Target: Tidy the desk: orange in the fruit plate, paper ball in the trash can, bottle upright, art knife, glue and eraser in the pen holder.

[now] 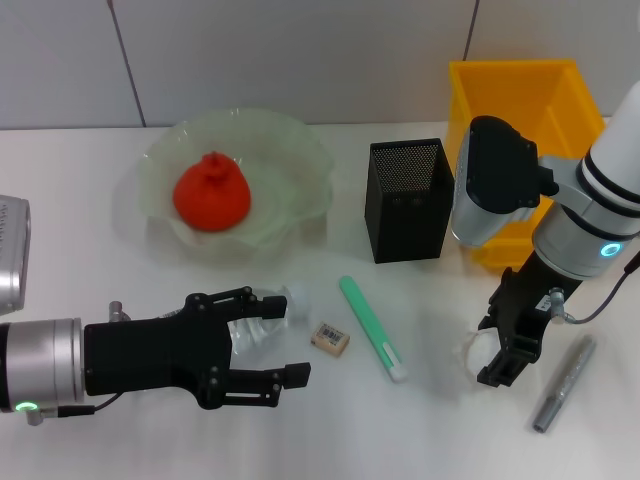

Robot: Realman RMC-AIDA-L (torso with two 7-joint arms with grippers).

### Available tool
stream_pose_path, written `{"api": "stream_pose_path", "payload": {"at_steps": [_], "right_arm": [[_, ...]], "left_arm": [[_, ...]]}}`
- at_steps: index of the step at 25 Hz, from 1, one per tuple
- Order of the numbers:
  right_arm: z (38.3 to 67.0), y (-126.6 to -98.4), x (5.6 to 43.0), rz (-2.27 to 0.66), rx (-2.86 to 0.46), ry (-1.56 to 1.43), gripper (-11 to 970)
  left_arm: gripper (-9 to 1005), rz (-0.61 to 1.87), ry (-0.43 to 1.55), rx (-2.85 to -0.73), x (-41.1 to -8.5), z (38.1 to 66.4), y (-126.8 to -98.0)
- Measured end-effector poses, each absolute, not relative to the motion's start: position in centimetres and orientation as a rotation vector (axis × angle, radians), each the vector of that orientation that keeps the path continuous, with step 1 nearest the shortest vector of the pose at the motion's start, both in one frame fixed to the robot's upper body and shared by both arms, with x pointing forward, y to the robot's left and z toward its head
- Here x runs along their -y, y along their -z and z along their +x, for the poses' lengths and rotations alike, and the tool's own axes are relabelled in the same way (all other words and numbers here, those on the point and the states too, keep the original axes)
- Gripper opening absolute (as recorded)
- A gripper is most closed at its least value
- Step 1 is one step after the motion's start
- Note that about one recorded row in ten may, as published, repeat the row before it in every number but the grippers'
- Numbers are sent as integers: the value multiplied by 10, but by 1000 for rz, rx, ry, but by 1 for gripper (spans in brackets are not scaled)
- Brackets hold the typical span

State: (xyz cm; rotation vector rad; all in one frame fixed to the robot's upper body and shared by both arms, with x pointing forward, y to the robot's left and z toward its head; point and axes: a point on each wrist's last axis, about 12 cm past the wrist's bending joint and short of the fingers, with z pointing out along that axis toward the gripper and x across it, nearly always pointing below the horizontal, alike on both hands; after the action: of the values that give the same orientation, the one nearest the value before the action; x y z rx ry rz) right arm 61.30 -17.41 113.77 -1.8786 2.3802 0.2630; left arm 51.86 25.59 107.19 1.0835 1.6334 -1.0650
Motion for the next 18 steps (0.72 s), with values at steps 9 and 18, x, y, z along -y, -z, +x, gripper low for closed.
{"api": "stream_pose_path", "payload": {"at_steps": [9,18], "right_arm": [[615,-1148,176,-1862,-2367,-266,608],[623,-1223,205,-1607,-2269,-297,573]], "left_arm": [[840,1079,1060,-1636,-255,519,-1071],[837,1074,1054,-1638,-255,520,-1071]]}}
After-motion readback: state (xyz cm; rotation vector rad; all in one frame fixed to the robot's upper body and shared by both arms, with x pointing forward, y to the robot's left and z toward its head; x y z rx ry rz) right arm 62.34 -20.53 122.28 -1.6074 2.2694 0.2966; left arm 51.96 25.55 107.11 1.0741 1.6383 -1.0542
